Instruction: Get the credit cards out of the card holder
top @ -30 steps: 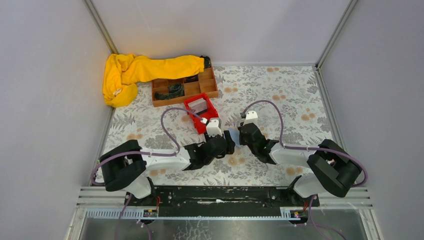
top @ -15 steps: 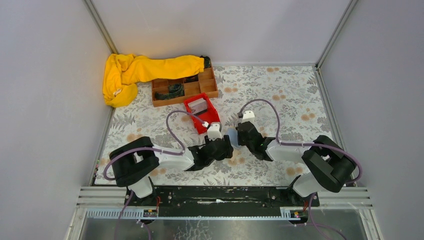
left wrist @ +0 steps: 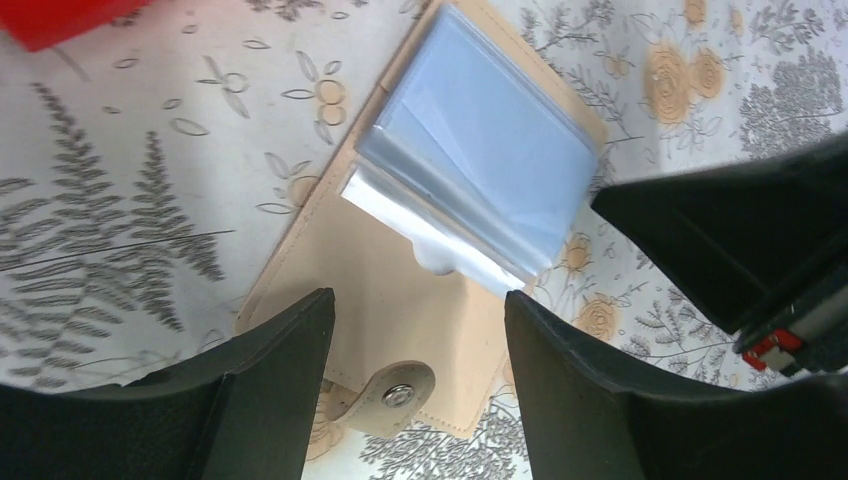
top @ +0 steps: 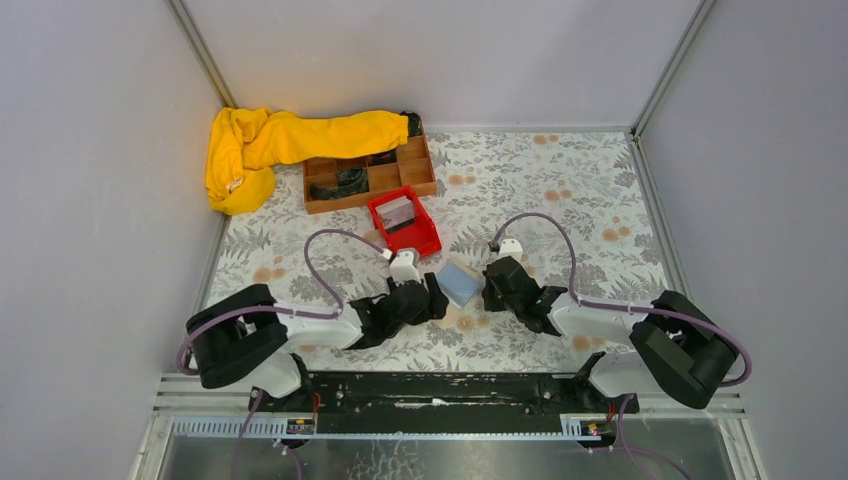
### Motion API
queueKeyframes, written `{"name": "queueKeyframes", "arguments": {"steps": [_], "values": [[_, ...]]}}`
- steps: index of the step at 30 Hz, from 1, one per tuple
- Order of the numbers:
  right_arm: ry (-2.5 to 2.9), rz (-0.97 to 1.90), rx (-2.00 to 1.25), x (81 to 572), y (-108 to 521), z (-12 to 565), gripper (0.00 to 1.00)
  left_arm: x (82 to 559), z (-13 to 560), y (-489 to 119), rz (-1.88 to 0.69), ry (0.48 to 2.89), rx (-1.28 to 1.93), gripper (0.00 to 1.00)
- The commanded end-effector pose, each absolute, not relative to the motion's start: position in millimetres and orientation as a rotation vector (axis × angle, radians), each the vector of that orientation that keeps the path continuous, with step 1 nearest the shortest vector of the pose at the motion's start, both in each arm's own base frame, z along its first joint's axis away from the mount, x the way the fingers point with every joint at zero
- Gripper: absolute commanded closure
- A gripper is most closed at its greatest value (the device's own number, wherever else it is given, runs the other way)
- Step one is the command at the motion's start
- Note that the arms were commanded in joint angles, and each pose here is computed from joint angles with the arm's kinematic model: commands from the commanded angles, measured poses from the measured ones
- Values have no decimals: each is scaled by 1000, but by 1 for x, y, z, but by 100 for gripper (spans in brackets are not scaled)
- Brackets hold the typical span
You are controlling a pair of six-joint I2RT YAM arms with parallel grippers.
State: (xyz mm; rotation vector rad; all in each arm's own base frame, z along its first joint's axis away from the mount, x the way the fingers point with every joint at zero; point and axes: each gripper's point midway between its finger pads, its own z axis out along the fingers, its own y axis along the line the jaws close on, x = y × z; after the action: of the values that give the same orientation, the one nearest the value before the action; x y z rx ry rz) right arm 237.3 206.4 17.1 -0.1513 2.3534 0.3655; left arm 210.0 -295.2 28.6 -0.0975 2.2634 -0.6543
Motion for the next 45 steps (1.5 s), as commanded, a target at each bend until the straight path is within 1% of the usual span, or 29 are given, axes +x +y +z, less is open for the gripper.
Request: {"name": "queueKeyframes", "arguments": {"steps": [1,6,9,10,14,15,16,18,25,26,28,29,38,40,45], "values": [[2381,423,-132,216,210,16,97,205,14,-263,-522,2318,-50,28],[2317,402,-178,218,216,37,96,200,16,-260,-496,2329,57,28],[2280,391,-205,230,224,49,92,198,15,-260,-505,2336,69,28],[2275,378,-212,234,227,51,86,197,14,-259,-508,2340,70,28],[2271,351,-267,249,243,51,54,194,14,-259,-529,2339,68,27],[2289,337,-287,251,247,46,50,194,16,-259,-534,2336,66,27],[2293,333,-298,255,252,46,49,194,16,-259,-538,2333,63,27],[2300,337,-309,258,258,41,52,193,18,-257,-545,2327,63,27],[2327,365,-332,255,265,26,70,192,20,-250,-529,2316,65,26],[2336,370,-333,253,265,24,75,191,19,-249,-522,2318,66,27],[2358,382,-332,247,263,19,93,193,20,-248,-516,2315,63,26],[2366,393,-333,244,263,17,99,193,20,-247,-511,2315,64,26],[2406,518,-301,210,249,17,100,200,29,-242,-477,2283,33,24],[2405,543,-289,204,246,18,100,202,33,-241,-466,2273,32,21],[2404,560,-264,196,238,17,100,206,42,-241,-463,2248,23,8]]}}
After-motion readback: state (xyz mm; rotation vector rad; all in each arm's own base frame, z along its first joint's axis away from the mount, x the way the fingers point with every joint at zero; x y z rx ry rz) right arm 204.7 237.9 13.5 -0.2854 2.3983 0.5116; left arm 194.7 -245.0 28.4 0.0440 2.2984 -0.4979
